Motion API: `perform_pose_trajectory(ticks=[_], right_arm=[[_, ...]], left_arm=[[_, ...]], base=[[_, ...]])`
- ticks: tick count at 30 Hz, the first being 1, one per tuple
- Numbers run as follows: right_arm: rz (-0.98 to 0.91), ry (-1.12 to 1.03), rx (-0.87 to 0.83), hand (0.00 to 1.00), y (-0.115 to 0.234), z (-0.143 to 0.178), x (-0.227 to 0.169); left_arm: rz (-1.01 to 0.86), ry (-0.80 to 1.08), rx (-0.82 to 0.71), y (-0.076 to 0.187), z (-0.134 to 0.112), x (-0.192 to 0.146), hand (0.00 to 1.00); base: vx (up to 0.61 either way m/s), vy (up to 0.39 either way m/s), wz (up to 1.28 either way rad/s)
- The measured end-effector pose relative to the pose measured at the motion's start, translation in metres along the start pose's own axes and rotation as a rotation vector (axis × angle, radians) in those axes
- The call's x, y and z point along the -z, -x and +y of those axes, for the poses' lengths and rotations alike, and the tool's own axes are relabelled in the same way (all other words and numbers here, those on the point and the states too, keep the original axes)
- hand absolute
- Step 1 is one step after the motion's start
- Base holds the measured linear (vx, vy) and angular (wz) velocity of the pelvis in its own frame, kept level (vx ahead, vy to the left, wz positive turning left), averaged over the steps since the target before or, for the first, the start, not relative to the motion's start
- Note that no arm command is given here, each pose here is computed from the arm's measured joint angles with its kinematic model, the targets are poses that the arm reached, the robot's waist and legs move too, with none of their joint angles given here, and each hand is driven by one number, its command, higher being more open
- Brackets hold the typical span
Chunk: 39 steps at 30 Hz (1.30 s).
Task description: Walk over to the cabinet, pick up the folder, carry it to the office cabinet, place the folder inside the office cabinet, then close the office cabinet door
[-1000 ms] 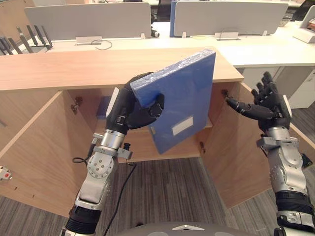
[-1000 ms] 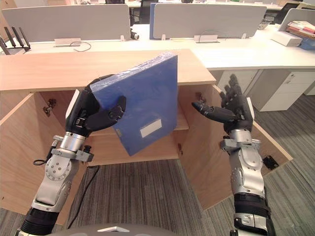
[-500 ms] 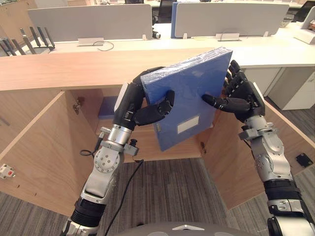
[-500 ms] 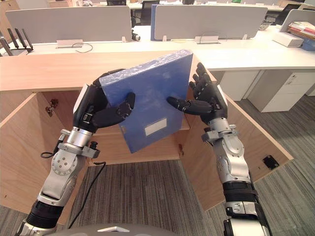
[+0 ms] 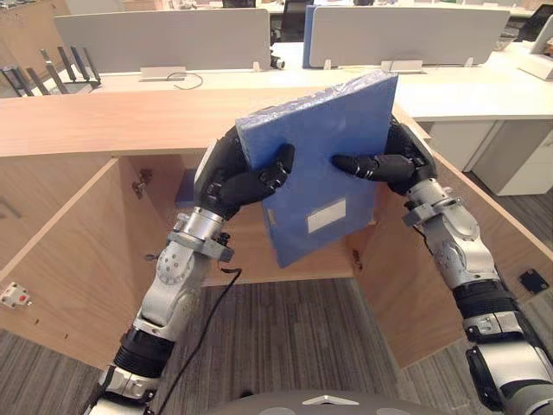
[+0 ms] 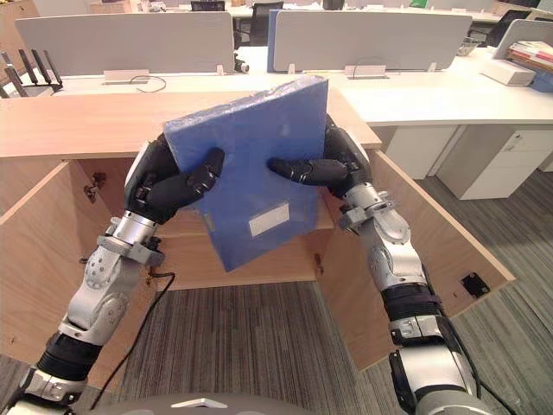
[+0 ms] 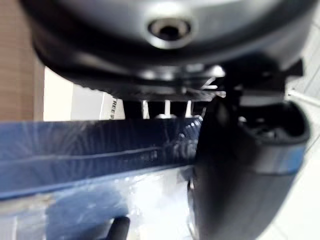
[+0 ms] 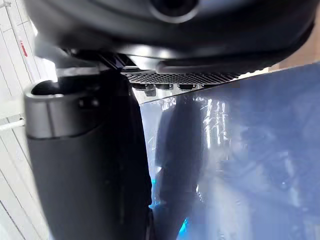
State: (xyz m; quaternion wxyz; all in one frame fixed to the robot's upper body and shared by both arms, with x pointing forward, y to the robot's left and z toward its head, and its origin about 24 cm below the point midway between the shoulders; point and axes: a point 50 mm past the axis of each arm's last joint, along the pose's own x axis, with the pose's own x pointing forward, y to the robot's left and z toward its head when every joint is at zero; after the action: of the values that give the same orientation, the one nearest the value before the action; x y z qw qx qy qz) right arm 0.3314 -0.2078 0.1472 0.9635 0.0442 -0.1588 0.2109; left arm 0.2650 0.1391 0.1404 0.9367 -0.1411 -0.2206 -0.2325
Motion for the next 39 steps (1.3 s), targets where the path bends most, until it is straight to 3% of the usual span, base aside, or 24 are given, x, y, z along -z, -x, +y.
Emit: perform_pose_trajectory(ticks=[11, 12, 22, 35, 36, 39], right_arm=[[0.107, -0.056, -0.077, 1.0, -0.021, -0.004, 0.014], [0.122, -0.066, -0.084, 0.0, -0.021, -0.002, 0.018], [0.248, -0.138, -0.172, 0.0, -0.015, 0.015, 0.044], [0.31, -0.327, -0.074, 0.0, 0.03, 0.021, 0.081], [0.303, -0.351, -0.051, 0.0, 0.039, 0.024, 0.086], [0.301, -0.421, 0.011, 0.0, 0.059, 0.031, 0.099]], left_arm=[[0.133, 0.191, 0.023, -0.007, 0.016, 0.008, 0.0], [0.143, 0.206, 0.022, -0.006, 0.016, 0.009, 0.0], [0.195, 0.282, -0.047, 0.0, 0.031, 0.025, 0.0], [0.282, 0.288, 0.026, 0.008, 0.023, 0.036, 0.0], [0.295, 0.289, 0.031, 0.01, 0.022, 0.038, 1.0], [0.323, 0.289, 0.044, 0.018, 0.02, 0.043, 1.0]], base=[[-0.01, -0.004, 0.03], [0.0, 0.0, 0.0], [0.0, -0.001, 0.0], [-0.01, -0.001, 0.01], [0.0, 0.0, 0.0], [0.0, 0.0, 0.0]])
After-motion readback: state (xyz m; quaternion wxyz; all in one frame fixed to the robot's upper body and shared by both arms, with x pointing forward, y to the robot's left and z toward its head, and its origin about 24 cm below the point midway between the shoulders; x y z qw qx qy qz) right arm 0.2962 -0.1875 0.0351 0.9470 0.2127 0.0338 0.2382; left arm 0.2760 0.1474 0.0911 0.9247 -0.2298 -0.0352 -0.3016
